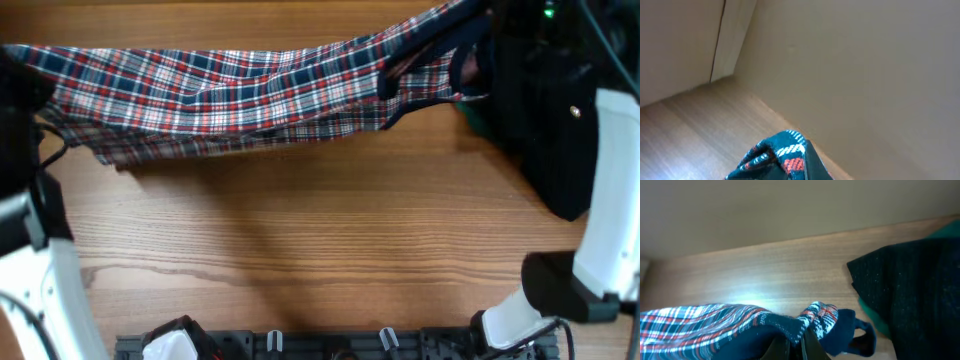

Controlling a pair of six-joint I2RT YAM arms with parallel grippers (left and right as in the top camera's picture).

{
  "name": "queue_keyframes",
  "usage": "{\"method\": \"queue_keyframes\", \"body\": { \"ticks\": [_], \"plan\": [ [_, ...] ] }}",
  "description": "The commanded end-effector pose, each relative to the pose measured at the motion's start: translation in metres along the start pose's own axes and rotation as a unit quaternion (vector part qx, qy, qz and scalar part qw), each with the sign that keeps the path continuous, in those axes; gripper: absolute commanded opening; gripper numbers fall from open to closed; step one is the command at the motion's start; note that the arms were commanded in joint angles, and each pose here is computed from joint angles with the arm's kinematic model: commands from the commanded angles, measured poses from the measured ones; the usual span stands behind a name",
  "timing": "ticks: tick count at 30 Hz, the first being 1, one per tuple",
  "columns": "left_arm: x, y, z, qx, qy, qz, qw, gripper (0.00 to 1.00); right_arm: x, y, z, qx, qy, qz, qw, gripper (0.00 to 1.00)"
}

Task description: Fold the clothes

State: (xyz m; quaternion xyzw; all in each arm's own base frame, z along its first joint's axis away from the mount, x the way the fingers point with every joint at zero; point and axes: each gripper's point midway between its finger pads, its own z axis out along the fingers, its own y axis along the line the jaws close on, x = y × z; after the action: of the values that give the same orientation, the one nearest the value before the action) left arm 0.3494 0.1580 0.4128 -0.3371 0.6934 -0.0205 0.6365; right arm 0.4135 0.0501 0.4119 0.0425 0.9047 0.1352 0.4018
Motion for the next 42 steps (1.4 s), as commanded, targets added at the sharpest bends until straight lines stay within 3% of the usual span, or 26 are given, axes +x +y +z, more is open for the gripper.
{"method": "queue_keyframes", "body": {
  "ticks": [1,6,12,16,26,31,42],
  "plan": [
    [-0.052,-0.021,-0.059,0.017,-0.066,0.009,0.998,0.04,-0.008,0.000,-0.062,0.007,-0.059,0.023,0.998,0.04],
    [-0.048,-0.019,-0.098,0.008,-0.050,0.007,0.999,0.04,0.017,-0.005,-0.082,0.020,-0.029,0.048,0.998,0.04],
    [-0.007,0.014,-0.108,-0.067,0.028,0.009,0.997,0.04,0.048,-0.010,-0.067,0.025,0.044,0.068,0.996,0.04],
    [0.017,0.032,-0.086,-0.107,0.081,0.014,0.991,0.04,0.063,-0.028,-0.040,0.065,0.085,0.093,0.990,0.04],
    [0.088,0.070,0.039,-0.167,0.197,0.009,0.966,0.04,0.095,-0.060,0.081,0.096,0.155,0.148,0.972,0.04],
    [0.119,0.070,0.072,-0.144,0.240,-0.008,0.960,0.04,0.104,-0.062,0.124,0.090,0.175,0.147,0.969,0.04],
    [0.134,0.023,0.120,-0.073,0.208,0.015,0.975,0.06,0.101,-0.062,0.192,0.075,0.162,0.122,0.976,0.04]
  ]
}}
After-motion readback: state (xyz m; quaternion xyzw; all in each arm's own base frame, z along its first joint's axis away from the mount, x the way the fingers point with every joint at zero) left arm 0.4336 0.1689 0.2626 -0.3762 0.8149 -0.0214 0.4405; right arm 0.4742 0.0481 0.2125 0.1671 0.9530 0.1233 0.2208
